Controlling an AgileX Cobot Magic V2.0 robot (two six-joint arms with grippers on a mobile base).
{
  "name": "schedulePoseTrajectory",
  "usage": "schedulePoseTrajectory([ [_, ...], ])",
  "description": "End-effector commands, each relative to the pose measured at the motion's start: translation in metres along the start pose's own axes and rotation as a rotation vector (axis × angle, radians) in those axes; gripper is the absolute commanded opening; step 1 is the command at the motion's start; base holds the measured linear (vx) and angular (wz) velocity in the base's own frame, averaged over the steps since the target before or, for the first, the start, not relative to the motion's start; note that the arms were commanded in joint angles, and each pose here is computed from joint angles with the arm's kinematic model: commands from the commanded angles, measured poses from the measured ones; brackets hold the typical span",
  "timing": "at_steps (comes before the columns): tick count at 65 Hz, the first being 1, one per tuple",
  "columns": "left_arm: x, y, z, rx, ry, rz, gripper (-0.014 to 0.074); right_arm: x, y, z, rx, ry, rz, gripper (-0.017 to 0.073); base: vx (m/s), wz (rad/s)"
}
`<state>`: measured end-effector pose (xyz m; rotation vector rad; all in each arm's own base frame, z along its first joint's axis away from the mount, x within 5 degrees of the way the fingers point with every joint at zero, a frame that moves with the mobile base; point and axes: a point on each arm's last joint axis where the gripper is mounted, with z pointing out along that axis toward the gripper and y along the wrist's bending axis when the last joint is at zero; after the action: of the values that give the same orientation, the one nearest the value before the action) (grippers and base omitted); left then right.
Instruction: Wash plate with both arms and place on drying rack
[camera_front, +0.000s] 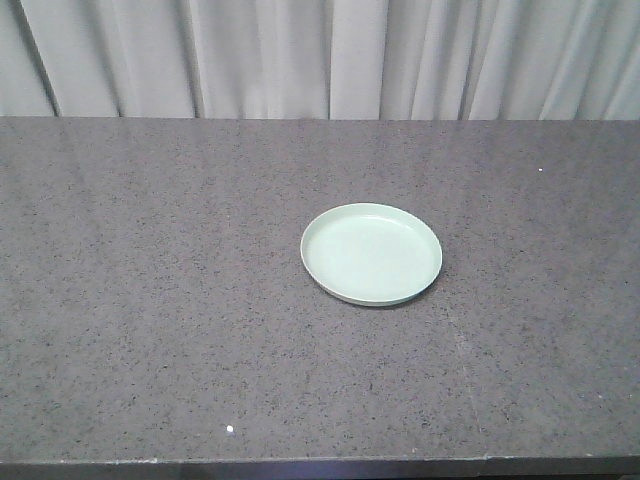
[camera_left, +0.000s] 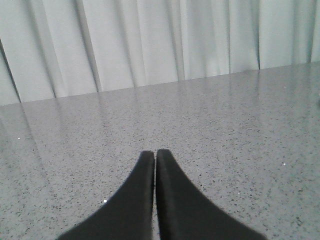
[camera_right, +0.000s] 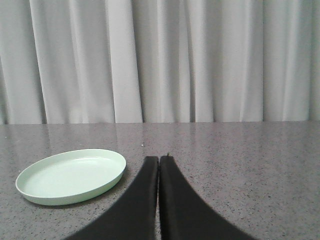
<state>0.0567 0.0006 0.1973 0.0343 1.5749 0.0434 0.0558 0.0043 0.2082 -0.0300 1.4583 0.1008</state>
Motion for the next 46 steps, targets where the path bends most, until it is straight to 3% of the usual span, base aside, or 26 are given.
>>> schedulePoseTrajectory([
  [1, -0.0018, -0.0009, -0.0006, 0.010, -0.073, -0.010, -0.0006, -0.0060, -0.0017, -0.0009, 0.022, -0.075, -0.013, -0.0007, 0.00, 0.00],
  [46, -0.0018, -0.0009, -0.0006, 0.010, -0.073, -0.010, -0.0006, -0.0060, -0.0017, -0.0009, 0.022, -0.075, -0.013, -0.0007, 0.00, 0.00],
])
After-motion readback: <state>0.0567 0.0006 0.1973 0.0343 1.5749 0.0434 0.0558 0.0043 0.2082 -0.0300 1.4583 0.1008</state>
